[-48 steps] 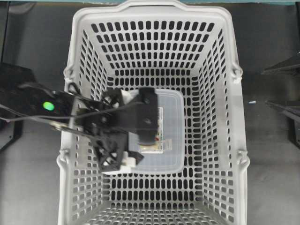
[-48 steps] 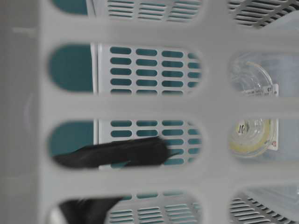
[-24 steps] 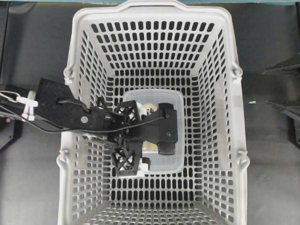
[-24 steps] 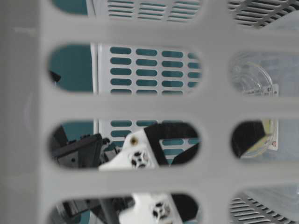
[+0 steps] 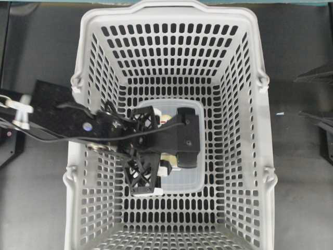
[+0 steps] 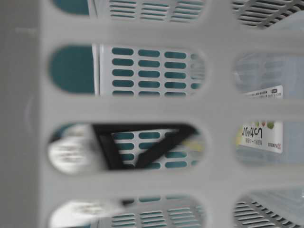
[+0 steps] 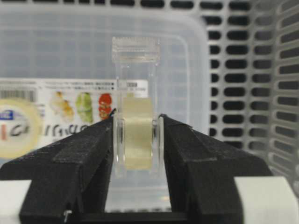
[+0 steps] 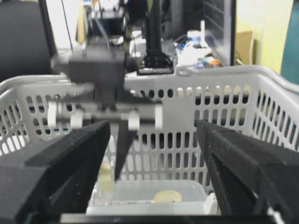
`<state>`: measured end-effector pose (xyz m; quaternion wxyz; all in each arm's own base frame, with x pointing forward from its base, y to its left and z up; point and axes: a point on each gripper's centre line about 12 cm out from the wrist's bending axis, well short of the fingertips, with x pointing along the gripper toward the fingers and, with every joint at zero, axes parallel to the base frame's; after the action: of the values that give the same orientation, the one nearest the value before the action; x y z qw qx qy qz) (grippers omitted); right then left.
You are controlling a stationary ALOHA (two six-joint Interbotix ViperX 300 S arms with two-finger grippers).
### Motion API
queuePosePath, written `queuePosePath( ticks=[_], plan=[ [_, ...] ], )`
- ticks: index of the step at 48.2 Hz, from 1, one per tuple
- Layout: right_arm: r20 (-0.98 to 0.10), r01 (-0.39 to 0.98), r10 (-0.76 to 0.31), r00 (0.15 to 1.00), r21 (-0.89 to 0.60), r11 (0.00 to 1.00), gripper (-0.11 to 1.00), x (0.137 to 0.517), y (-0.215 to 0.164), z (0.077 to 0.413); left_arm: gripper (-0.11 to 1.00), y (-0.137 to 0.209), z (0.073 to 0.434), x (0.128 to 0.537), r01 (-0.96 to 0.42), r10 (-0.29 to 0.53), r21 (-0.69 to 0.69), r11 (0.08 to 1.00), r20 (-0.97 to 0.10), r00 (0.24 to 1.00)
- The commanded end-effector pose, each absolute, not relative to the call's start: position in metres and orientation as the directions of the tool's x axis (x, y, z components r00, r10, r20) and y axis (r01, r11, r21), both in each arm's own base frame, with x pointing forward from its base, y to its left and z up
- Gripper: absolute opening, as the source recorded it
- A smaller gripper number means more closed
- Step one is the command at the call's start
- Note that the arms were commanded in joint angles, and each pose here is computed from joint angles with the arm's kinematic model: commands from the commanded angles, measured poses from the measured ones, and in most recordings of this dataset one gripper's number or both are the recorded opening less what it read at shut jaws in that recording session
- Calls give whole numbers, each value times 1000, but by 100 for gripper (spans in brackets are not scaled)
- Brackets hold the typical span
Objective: Pick up the tape dispenser from the shopping basket with the left arm.
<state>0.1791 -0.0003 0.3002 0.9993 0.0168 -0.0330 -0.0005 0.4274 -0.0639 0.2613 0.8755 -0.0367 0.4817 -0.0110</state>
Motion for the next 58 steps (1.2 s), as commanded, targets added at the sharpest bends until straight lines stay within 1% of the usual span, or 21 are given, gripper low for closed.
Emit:
queuePosePath(
  ticks=[1, 10, 14, 18, 26, 58],
  plan=[
    [72, -1, -1, 997, 35, 999, 72, 179, 0, 302, 29, -59, 322, 423, -19, -56, -84, 996, -796, 603],
    [77, -2, -1, 997, 35, 999, 72, 178, 0, 303, 29, -56, 389, 411, -30, -51, -88, 996, -787, 614],
    [77, -1, -1, 997, 34, 999, 72, 178, 0, 303, 29, -56, 408, 408, -32, -51, -89, 995, -786, 617],
    [77, -1, -1, 997, 34, 999, 72, 178, 0, 303, 29, -55, 416, 406, -34, -50, -89, 995, -787, 616],
    [78, -1, -1, 997, 34, 999, 72, 178, 0, 303, 29, -55, 414, 407, -35, -46, -84, 996, -796, 604],
    [78, 0, -3, 997, 34, 999, 72, 178, 0, 303, 29, -55, 414, 407, -34, -47, -84, 996, -798, 601]
  ],
)
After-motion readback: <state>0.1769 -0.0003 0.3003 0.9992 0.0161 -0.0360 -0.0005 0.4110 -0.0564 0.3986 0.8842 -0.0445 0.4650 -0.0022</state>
